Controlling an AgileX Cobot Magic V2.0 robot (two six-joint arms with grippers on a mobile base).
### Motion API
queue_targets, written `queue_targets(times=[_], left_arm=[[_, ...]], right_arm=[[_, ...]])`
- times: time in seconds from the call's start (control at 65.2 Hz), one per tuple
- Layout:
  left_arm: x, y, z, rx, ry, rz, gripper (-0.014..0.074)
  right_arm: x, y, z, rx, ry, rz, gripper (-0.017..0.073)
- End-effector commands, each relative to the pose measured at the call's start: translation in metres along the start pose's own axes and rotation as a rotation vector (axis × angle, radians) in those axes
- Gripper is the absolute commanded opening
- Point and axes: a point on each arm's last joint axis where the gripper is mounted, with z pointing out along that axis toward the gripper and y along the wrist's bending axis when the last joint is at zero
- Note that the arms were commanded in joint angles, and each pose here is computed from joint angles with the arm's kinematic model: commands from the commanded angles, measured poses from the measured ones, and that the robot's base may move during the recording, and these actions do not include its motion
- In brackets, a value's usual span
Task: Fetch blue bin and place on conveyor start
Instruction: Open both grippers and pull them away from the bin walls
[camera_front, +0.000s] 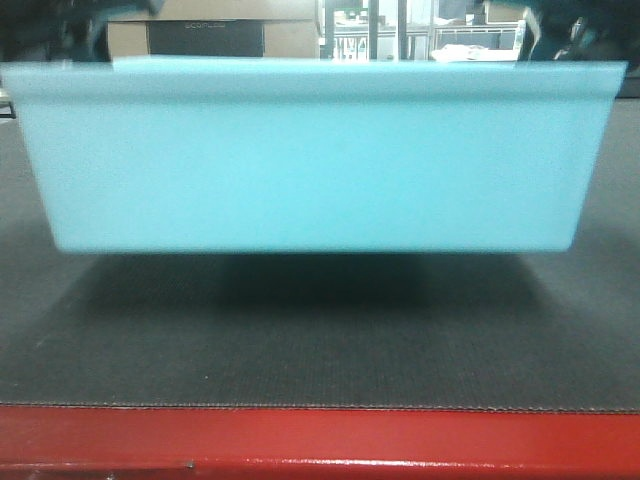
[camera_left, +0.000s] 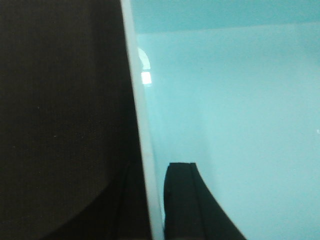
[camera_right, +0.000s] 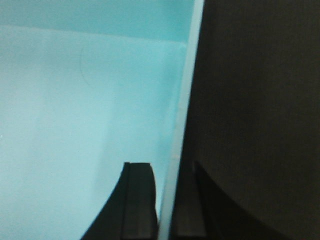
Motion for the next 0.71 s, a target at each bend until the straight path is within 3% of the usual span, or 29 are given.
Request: queue_targets(times=[0.0,0.153,0.276,0.322,0.353,0.475,0.521,0.583,0.69], left_arm=[[-0.001,0.016,0.002,-0.031,-0.084,0.023,-0.0111],[0.0,0.022,0.014,-0.043,-0.079,0.011,-0.0089],[0.001,0.022,0.02,-0.05,-0.054,0.014,0.0073],[0.001,0.023,0.02,-0.051,-0.05,0.014,0.0146],[0.001,0.023,0.02,-0.051,-0.048,0.014,0.0241],[0.001,0.023,0.019,-0.052,-0.048,0.013,0.0499],[0.001,0.023,0.018,-0.054,-0.041,0.013,0.0578],[0.0,0.023,0.016,-0.058,-0.03,0.012,0.0618],[-0.003,0.023,0.005,-0.067,-0.025,0.016,0.0599]], right_arm=[[-0.006,-0.009,0.008,0.051,-0.037,-0.058,-0.0151],[-0.006,-0.011,0.02,0.056,-0.021,-0.055,-0.0151],[-0.005,-0.011,0.021,0.057,-0.015,-0.055,-0.0075],[-0.004,-0.011,0.021,0.058,-0.008,-0.055,0.0019],[-0.004,-0.011,0.021,0.058,-0.006,-0.055,0.0089],[-0.004,-0.011,0.02,0.059,-0.002,-0.056,0.0484],[-0.005,-0.011,0.018,0.06,-0.004,-0.059,0.0578],[-0.006,-0.011,0.013,0.065,-0.018,-0.07,0.0568],[-0.01,-0.009,-0.005,0.061,-0.064,-0.077,0.0568]])
